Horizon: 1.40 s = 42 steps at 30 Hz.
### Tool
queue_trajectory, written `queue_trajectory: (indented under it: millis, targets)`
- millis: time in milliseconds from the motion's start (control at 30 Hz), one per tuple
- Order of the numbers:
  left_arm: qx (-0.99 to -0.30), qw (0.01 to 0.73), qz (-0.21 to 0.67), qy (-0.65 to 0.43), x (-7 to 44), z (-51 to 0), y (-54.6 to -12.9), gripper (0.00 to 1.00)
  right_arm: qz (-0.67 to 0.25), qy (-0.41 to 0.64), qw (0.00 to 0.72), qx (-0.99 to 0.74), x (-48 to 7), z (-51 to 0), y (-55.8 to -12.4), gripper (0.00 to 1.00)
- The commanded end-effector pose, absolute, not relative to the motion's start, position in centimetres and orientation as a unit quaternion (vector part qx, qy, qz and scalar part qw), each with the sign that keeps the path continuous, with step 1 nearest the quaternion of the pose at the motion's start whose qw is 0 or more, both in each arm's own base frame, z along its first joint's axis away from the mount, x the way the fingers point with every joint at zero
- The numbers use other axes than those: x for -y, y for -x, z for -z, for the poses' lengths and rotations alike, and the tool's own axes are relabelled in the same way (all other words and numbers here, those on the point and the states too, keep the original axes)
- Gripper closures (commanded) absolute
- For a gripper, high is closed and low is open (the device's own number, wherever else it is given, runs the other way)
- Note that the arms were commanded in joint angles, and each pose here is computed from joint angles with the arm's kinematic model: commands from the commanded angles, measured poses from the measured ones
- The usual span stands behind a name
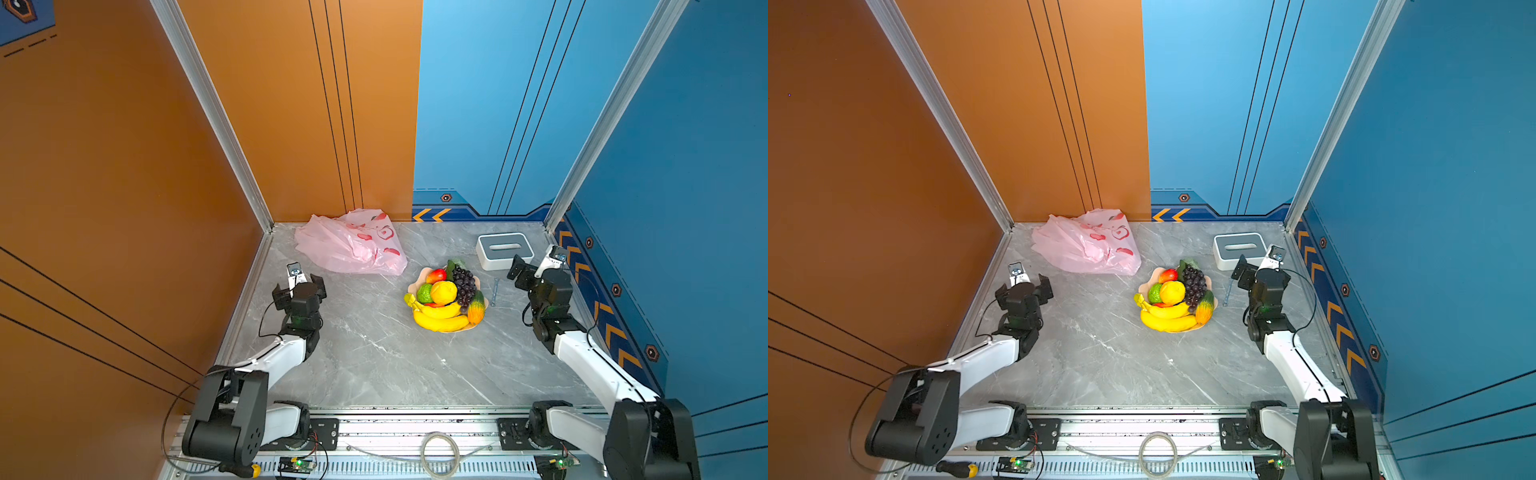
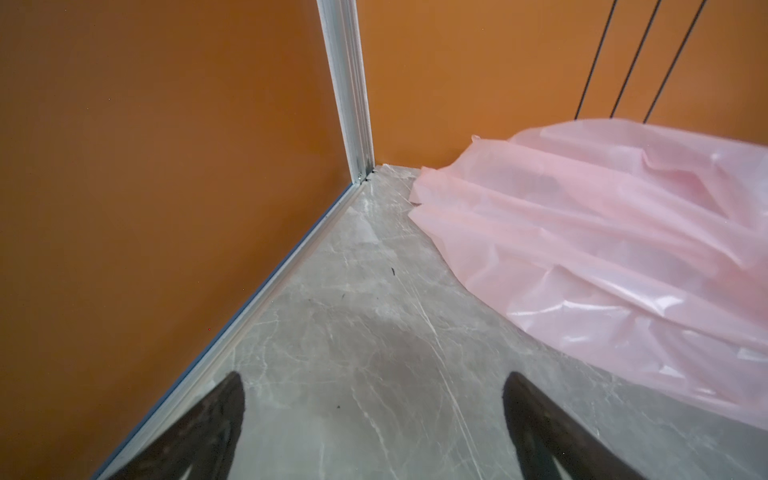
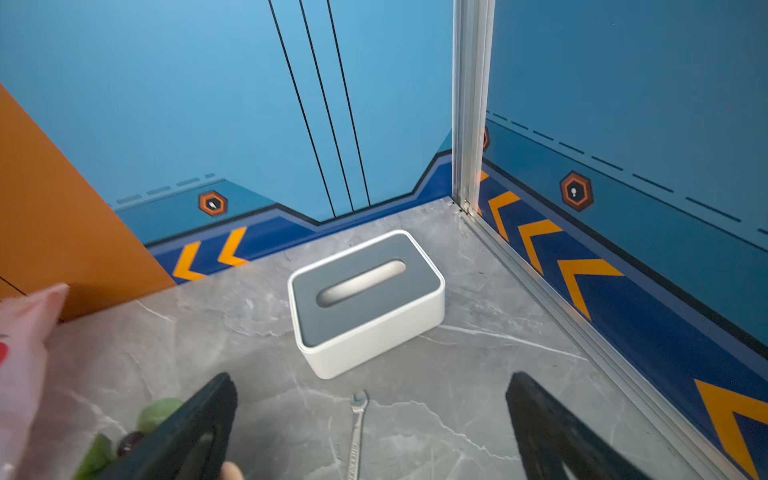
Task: Place the fruits into the plastic bag
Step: 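Reach the left gripper to the pink bag while the right nears the fruit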
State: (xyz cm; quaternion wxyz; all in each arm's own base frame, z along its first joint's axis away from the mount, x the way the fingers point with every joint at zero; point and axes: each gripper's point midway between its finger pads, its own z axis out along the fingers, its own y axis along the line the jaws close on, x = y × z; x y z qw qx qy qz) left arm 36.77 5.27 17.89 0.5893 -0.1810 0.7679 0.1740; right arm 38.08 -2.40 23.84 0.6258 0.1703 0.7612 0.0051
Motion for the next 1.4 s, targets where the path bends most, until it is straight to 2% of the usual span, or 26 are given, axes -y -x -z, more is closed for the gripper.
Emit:
queue_trajectory:
  millis: [0,267,400,567,900,1367]
  targets:
    - [-0.796,0.535,-0.167,0.228,-5.6,-18.6,-35.3,0.02,-0.076,-0.187,0.559,-0.804,0.0,-22.7,-36.4,0.00]
    - [-0.859,0.476,-0.030,0.185,-0.1,-22.7,-36.4,0.02,-0.204,-0.117,0.474,-0.848,-6.9,-24.7,-34.3,0.00]
    - [-0.869,0.439,0.059,0.222,0.7,-24.3,-37.9,0.02,-0.230,-0.075,0.439,-0.865,-10.1,-24.6,-33.1,0.00]
    - [-0.870,0.375,0.154,0.280,1.3,-23.3,-41.7,0.02,-0.246,-0.045,0.425,-0.870,-13.0,-24.5,-32.0,0.00]
    - [-0.878,0.278,0.203,0.332,2.4,-17.9,-50.8,0.02,-0.255,-0.001,0.406,-0.878,-16.6,-24.6,-29.5,0.00]
    - [-0.854,0.262,0.215,0.395,1.1,-13.8,-58.9,0.02,-0.259,-0.001,0.412,-0.874,-16.8,-24.6,-27.5,0.00]
